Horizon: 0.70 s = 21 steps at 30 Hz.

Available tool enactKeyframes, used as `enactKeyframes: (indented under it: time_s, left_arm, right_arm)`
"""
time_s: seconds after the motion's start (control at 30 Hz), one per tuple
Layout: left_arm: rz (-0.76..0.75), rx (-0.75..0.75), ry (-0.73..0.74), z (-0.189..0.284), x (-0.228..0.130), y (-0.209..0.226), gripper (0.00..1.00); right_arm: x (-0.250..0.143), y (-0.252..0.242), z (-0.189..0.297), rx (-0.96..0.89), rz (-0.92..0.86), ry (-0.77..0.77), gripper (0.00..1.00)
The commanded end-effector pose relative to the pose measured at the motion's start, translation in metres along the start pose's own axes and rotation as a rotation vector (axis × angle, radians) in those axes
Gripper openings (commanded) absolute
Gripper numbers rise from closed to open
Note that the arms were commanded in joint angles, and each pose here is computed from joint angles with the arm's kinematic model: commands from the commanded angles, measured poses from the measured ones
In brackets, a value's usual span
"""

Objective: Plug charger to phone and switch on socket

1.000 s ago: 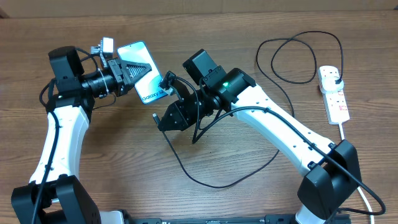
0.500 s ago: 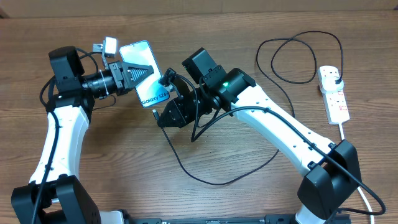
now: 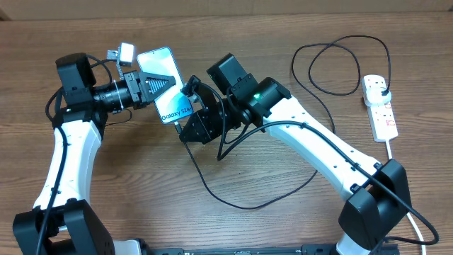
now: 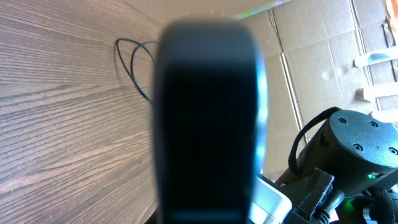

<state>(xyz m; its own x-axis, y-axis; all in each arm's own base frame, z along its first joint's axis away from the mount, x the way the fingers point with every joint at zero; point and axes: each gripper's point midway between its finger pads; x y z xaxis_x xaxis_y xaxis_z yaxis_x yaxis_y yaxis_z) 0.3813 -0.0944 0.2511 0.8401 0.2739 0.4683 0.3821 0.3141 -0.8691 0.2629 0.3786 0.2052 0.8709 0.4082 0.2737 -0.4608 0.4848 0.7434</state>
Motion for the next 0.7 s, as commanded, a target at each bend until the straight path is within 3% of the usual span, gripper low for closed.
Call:
enactKeyframes:
  time_s: [0.0, 0.37, 0.67]
  left_arm:
    - [-0.058, -0.038, 0.003, 0.004, 0.002, -0.018, 0.04]
    - [0.096, 0.057, -0.043, 0.02, 0.003, 0.006, 0.04]
    - [0.123, 0.058, -0.035, 0.019, 0.0, 0.007, 0.04]
  right_arm:
    - [0.004, 0.0, 0.002, -0.001, 0.0, -0.014, 0.04]
    - [0.005, 0.0, 0.003, -0.001, -0.001, -0.015, 0.04]
    - [0.005, 0.0, 0.003, 0.0, 0.002, -0.017, 0.04]
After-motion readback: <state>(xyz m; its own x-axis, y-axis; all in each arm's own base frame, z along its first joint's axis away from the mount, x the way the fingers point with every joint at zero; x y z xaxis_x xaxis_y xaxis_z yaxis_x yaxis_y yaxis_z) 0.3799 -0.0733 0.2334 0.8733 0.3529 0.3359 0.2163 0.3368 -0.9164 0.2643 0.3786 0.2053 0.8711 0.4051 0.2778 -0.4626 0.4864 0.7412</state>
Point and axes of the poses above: each gripper's point midway between its finger pads, its own z axis back along the fingers, its own y axis along the line the jaws close on, x = y × z, and after that the axes turned 7 degrees about -z, right-handed
